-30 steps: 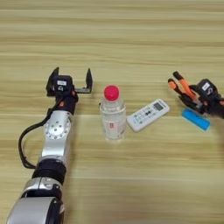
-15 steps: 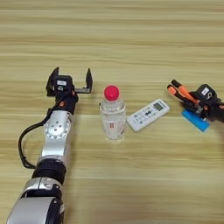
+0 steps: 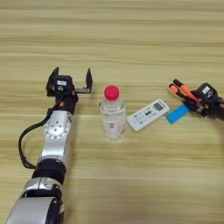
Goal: Move the objects on the table
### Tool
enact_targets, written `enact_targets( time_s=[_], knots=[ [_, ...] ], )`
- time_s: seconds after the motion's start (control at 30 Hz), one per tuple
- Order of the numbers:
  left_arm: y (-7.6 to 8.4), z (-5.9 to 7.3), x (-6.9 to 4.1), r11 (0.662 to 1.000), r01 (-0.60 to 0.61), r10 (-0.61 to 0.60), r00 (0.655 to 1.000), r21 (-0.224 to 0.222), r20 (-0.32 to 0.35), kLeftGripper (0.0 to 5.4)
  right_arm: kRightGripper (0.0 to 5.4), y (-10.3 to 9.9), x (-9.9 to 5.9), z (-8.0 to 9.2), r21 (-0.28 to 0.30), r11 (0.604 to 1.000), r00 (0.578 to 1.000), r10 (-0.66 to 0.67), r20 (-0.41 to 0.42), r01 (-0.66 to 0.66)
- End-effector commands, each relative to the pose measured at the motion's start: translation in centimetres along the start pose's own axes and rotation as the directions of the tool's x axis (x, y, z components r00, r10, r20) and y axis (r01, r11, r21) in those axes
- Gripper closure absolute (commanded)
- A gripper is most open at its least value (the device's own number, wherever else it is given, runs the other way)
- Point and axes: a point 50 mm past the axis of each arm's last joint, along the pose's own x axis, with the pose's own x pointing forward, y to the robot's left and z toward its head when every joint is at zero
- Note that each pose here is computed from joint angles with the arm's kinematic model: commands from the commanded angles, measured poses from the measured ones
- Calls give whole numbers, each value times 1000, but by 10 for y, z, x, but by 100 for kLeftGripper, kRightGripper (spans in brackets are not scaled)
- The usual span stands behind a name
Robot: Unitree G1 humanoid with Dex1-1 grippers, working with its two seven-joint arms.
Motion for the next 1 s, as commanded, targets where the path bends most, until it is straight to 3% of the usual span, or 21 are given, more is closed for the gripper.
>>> enact_targets(
  time_s=[0.03,0.13,0.27,0.57,1.0],
  knots=[
    [0,3,2,1000,3,-4,1000,4,13,0,330,16,-1,-24,55,996,993,75,-92,-70],
    [-1,3,2,1000,4,-4,1000,4,13,0,347,17,-2,-26,56,995,991,90,-98,-85],
    [-1,3,2,1000,4,-4,1000,3,12,0,284,17,-2,-26,57,994,990,95,-100,-90],
    [-2,2,2,1000,5,-5,1000,3,11,0,198,21,-4,-27,51,990,986,135,-101,-130],
    [-2,3,2,1000,5,-5,1000,1,13,0,76,31,-12,-21,-20,969,966,245,-76,-248]
  ],
)
